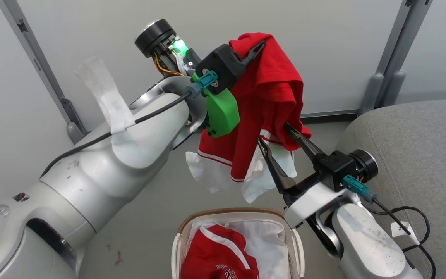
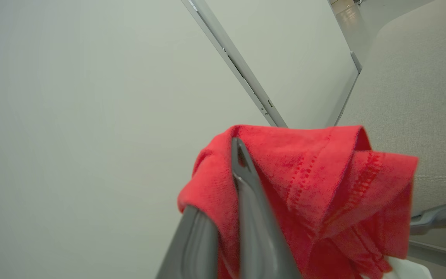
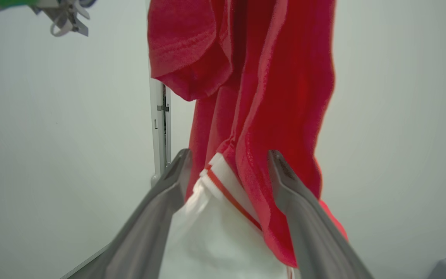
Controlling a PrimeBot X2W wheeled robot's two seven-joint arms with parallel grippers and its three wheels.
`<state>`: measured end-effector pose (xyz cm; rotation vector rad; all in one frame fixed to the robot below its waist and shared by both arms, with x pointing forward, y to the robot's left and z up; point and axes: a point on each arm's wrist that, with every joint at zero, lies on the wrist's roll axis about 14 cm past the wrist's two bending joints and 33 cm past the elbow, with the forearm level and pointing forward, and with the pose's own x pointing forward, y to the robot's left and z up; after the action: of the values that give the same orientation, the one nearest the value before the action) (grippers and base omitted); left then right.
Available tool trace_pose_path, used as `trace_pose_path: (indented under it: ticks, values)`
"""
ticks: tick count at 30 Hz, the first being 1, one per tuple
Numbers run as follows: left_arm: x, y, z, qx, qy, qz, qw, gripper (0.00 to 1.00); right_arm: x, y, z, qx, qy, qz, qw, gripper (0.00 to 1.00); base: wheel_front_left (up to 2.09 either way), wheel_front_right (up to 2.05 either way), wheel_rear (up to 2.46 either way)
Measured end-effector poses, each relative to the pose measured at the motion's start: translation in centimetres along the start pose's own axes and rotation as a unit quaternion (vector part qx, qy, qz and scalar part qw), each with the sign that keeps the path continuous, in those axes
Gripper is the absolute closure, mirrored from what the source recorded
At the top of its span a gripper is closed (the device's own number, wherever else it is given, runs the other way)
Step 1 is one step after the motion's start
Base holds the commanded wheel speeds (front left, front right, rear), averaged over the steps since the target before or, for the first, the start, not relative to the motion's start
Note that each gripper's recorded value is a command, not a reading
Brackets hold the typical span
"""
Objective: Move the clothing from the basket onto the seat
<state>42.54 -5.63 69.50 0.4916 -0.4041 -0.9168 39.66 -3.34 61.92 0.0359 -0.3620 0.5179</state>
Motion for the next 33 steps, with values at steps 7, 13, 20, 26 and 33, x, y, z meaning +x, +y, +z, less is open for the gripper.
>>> trace_pose_path:
  ticks: [7, 13, 20, 26, 33]
  values:
    - [0.1, -1.0, 0.8, -0.001, -0.007, -0.012, 1.000, 1.00, 1.2, -0.1, -1.8, -0.020, 0.034, 0.011, 0.999, 0.00, 0.00, 0.00, 0.00]
    - [0.1, -1.3, 1.2, -0.011, -0.011, -0.015, 1.000, 1.00, 1.8, -1.4, -3.1, -0.047, 0.061, 0.003, 0.997, 0.00, 0.00, 0.00, 0.00]
    - [0.0, -1.5, 1.1, -0.021, -0.013, -0.017, 1.000, 1.00, 2.4, -3.1, -3.4, -0.058, 0.070, -0.016, 0.996, 0.82, 0.00, 0.00, 0.00]
    - [-0.1, -1.5, 1.0, -0.026, -0.012, -0.016, 0.999, 1.00, 2.5, -4.0, -3.1, -0.060, 0.067, -0.028, 0.996, 1.00, 0.00, 0.00, 0.00]
    - [-0.6, -1.1, -0.4, -0.052, -0.001, -0.001, 0.999, 1.00, 2.4, -4.3, -2.7, -0.060, 0.061, -0.034, 0.996, 1.00, 0.00, 0.00, 0.00]
